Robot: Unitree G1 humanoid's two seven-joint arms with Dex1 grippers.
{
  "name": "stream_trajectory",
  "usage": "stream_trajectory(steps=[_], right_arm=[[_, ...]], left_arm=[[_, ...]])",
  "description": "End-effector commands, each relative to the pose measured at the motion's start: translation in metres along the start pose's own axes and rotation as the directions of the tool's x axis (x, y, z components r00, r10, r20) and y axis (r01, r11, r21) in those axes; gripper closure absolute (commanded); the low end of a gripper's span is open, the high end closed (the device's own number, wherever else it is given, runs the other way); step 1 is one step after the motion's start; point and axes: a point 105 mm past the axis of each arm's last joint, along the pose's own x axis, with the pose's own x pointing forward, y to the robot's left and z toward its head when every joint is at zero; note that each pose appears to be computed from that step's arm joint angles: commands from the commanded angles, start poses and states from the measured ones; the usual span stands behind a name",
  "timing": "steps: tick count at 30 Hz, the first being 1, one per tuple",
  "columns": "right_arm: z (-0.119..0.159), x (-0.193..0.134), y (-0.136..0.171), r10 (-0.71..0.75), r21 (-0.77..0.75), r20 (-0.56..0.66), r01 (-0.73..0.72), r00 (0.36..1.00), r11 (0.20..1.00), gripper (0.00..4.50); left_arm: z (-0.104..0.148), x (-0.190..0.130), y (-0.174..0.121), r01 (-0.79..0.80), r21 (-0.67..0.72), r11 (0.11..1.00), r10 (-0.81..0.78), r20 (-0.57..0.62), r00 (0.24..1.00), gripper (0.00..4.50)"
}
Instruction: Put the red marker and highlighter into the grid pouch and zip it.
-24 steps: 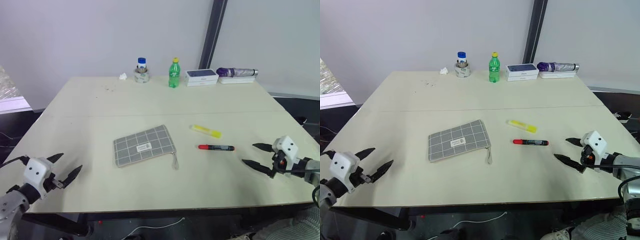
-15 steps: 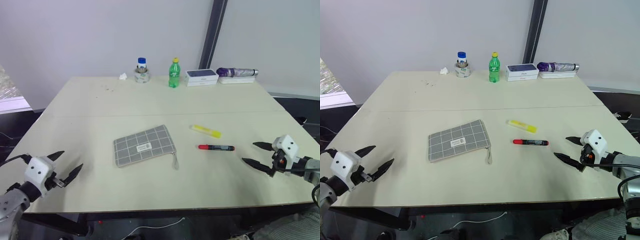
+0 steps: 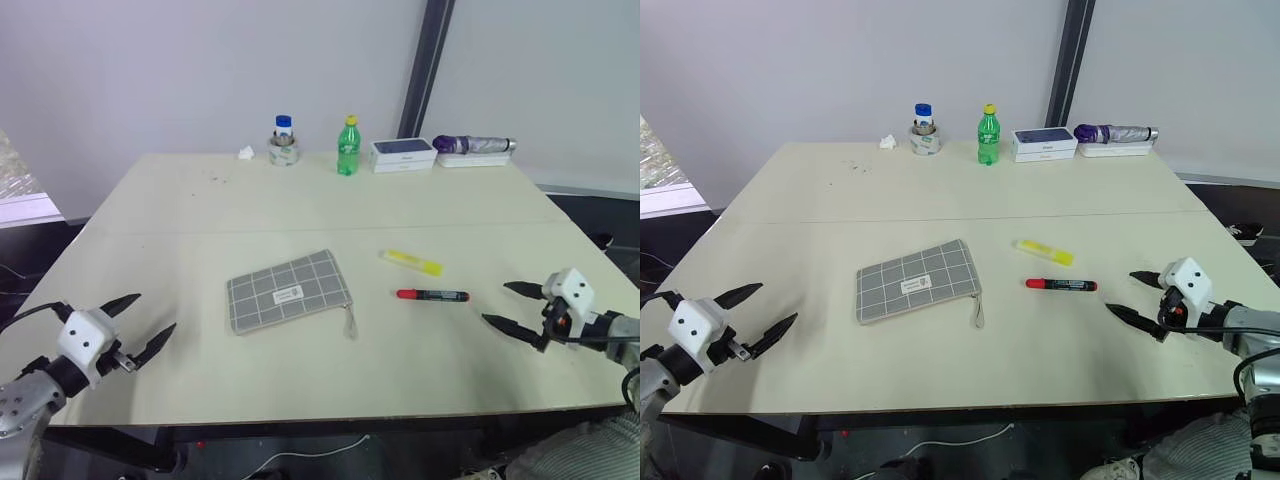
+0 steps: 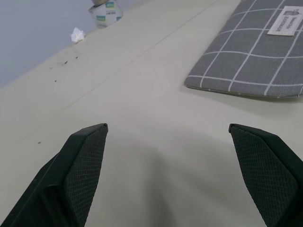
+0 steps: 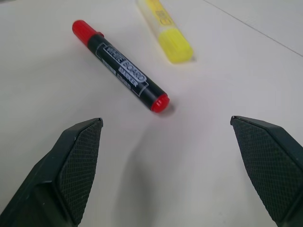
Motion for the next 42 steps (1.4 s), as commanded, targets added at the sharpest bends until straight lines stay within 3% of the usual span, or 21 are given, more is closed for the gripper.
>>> stream_trajectory(steps=[1, 3, 6, 10, 14, 17, 24, 36, 42], right_arm=[[0.019, 0.004, -0.003, -0.006, -0.030, 0.055, 0.007, 0.998, 1.000, 0.25], [0.025, 0.008, 0.000, 0.009, -0.025, 0.073, -0.007, 0.997, 1.000, 0.84], [0.039, 0.021, 0.011, 0.051, -0.055, 0.106, -0.045, 0.993, 0.997, 2.44], [0.070, 0.057, 0.037, 0.125, -0.097, 0.202, -0.107, 0.971, 0.989, 4.48], [0.085, 0.102, 0.069, 0.173, -0.120, 0.238, -0.148, 0.956, 0.982, 4.48], [0.079, 0.130, 0.094, 0.203, -0.170, 0.188, -0.171, 0.961, 0.970, 4.48], [0.090, 0.178, 0.104, 0.089, -0.208, 0.170, -0.053, 0.981, 0.977, 4.48], [0.100, 0.207, 0.121, 0.157, -0.367, 0.127, -0.100, 0.979, 0.925, 4.48], [0.100, 0.209, 0.126, 0.173, -0.380, 0.133, -0.111, 0.976, 0.918, 4.48]], left_arm=[[0.009, 0.002, 0.004, -0.005, 0.068, 0.998, 0.003, 0.027, 1.000, 0.16], [0.009, 0.003, 0.002, 0.003, 0.092, 0.996, -0.005, 0.029, 1.000, 0.15], [0.010, 0.006, 0.000, 0.025, 0.140, 0.990, -0.029, 0.026, 0.999, 0.15], [0.010, 0.020, -0.014, 0.117, 0.330, 0.937, -0.121, -0.007, 0.993, 0.15], [0.014, 0.035, -0.021, 0.161, 0.476, 0.865, -0.178, -0.010, 0.984, 0.15], [0.012, 0.040, -0.023, 0.187, 0.568, 0.802, -0.213, -0.021, 0.977, 0.15], [0.002, 0.058, -0.038, 0.266, 0.644, 0.717, -0.313, -0.044, 0.949, 0.15], [-0.010, 0.079, -0.067, 0.379, 0.686, 0.621, -0.467, -0.065, 0.882, 0.15], [-0.006, 0.093, -0.082, 0.376, 0.686, 0.623, -0.500, -0.020, 0.866, 0.15]])
